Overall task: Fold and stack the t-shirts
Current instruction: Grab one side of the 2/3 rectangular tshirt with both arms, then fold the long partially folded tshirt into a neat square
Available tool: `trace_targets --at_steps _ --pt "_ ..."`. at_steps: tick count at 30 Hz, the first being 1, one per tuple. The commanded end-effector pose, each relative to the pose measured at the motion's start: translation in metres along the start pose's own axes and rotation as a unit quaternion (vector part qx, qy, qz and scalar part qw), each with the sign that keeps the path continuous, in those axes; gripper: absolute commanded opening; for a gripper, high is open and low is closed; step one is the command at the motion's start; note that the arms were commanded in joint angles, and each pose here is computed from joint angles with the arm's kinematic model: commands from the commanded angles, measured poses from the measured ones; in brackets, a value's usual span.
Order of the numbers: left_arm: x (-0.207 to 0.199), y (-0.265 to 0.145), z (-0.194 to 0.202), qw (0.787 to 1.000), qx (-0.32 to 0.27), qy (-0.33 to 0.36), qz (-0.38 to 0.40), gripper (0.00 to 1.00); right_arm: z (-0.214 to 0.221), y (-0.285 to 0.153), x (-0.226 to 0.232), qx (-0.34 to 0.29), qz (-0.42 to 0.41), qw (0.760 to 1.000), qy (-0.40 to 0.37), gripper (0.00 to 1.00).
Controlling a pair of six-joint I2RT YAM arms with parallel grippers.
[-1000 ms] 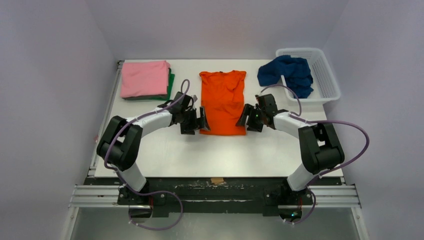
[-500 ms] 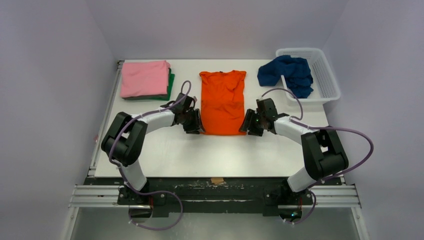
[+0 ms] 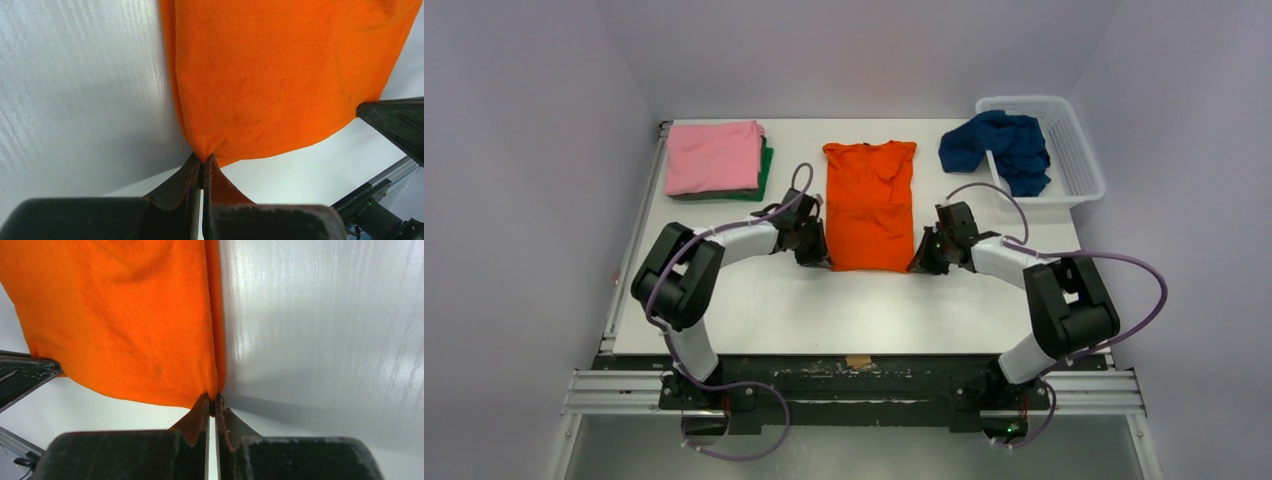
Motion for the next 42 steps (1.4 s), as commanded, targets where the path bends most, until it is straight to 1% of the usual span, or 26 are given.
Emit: trace_targets --at_steps 1,4,7,12,14,16,19,22,24,27,28,30,33,36,40,42 --pt "0.006 -0.009 0.016 1.000 -0.004 0.006 -0.018 0.00 0.007 -0.007 0.005 -0.004 -0.029 1.000 -0.010 0.00" --pt "0.006 -0.022 0.032 1.000 -0.010 0.011 -0.009 0.00 0.018 -0.020 0.009 -0.004 -0.063 0.998 -0.029 0.00" --pt "0.002 -0.044 0.052 1.000 -0.017 0.018 0.013 0.00 0.042 -0.036 0.005 0.008 -0.070 0.997 -0.041 0.00" --pt "0.011 -0.081 0.096 0.999 -0.024 0.021 0.021 0.00 0.084 -0.077 0.002 0.024 -0.103 0.993 -0.056 0.00" --pt "0.012 -0.096 0.115 0.999 -0.025 0.022 0.039 0.00 0.097 -0.096 0.005 0.025 -0.133 0.989 -0.061 0.00" --pt "0.011 -0.112 0.128 0.997 -0.031 0.023 0.066 0.00 0.101 -0.115 0.008 0.008 -0.154 0.986 -0.067 0.00" --pt "0.006 -0.133 0.132 0.993 -0.057 0.033 0.102 0.00 0.093 -0.139 0.014 -0.047 -0.157 0.984 -0.072 0.00" --pt "-0.003 -0.150 0.121 0.988 -0.100 0.050 0.107 0.00 0.076 -0.150 0.026 -0.100 -0.174 0.977 -0.074 0.00" --pt "-0.011 -0.158 0.110 0.986 -0.120 0.062 0.093 0.00 0.061 -0.151 0.031 -0.127 -0.158 0.977 -0.064 0.00" --pt "-0.023 -0.161 0.089 0.985 -0.148 0.065 0.059 0.00 0.039 -0.146 0.041 -0.139 -0.140 0.979 -0.059 0.00" --pt "-0.026 -0.160 0.079 0.984 -0.160 0.061 0.051 0.00 0.030 -0.141 0.044 -0.138 -0.129 0.980 -0.062 0.00" --pt "-0.031 -0.153 0.058 0.983 -0.176 0.040 0.033 0.00 0.008 -0.137 0.051 -0.159 -0.107 0.980 -0.055 0.00" --pt "-0.038 -0.144 0.026 0.983 -0.181 0.023 0.031 0.00 -0.022 -0.125 0.057 -0.194 -0.083 0.977 -0.041 0.00" --pt "-0.043 -0.136 -0.004 0.983 -0.182 0.020 0.020 0.00 -0.054 -0.118 0.061 -0.212 -0.072 0.974 -0.040 0.00" --pt "-0.051 -0.130 -0.035 0.983 -0.184 0.021 -0.007 0.00 -0.092 -0.106 0.056 -0.221 -0.077 0.972 -0.026 0.00" --pt "-0.051 -0.124 -0.050 0.982 -0.186 0.017 -0.015 0.00 -0.106 -0.094 0.055 -0.215 -0.089 0.972 -0.026 0.00"
Point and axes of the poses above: each gripper's point midway between its finger pads, its own y axis out along the fingers, its own x axis along the line the jaws close on, z = x × y, the point moved 8 cm from there along -y, back along the fingers, and after that the axes turned 6 degrees about -y, right-handed, at the moved point
